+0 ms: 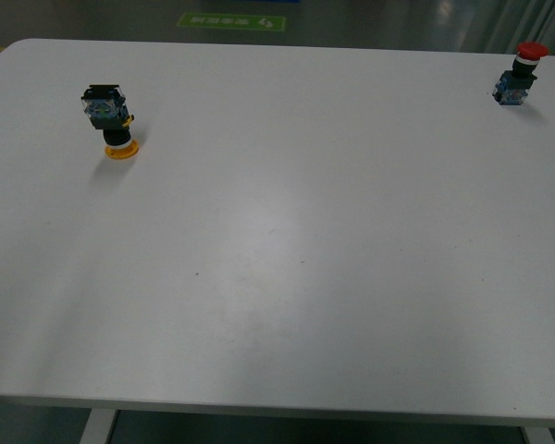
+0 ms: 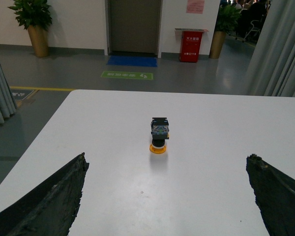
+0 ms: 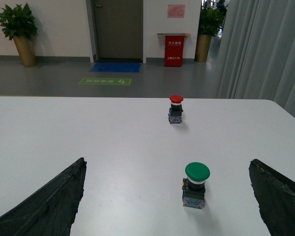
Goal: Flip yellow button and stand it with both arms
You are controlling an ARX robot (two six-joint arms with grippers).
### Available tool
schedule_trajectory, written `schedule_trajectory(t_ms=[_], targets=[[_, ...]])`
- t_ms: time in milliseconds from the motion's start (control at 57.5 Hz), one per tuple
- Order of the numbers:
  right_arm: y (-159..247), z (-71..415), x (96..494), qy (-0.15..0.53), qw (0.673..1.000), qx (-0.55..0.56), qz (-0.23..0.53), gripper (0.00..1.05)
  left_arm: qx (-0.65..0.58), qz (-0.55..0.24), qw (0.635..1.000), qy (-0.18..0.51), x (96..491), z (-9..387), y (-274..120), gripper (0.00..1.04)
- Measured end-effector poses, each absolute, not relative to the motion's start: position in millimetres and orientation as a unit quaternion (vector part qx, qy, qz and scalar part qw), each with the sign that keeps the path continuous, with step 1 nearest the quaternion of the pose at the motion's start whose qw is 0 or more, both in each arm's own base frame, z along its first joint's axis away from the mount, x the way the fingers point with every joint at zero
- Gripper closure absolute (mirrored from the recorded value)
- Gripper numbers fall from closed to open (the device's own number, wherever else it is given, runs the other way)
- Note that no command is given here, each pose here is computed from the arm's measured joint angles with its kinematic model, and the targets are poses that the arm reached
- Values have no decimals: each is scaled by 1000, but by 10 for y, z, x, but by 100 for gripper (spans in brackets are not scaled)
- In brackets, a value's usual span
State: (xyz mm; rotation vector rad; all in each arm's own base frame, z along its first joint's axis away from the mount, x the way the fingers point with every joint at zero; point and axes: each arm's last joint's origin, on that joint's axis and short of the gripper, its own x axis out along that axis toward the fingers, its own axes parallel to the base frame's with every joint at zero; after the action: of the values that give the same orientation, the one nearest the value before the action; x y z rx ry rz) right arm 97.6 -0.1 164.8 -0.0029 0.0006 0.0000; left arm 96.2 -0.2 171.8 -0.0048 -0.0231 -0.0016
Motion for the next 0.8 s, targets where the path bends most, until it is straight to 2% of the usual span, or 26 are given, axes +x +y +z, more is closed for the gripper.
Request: schedule_trajectory(t_ms=[574,696,800], targets=[[-1,1648,976,0,1000,-1,0,7,-4,3,1000,-10,963,1717,0,7],[-1,1648,976,0,1000,-1,0,7,-69,157,976,133,1029,1687,67,7],[0,1648,976,0,1000,-1,0,7,-118,196,959,167,1195,1676,224,7]])
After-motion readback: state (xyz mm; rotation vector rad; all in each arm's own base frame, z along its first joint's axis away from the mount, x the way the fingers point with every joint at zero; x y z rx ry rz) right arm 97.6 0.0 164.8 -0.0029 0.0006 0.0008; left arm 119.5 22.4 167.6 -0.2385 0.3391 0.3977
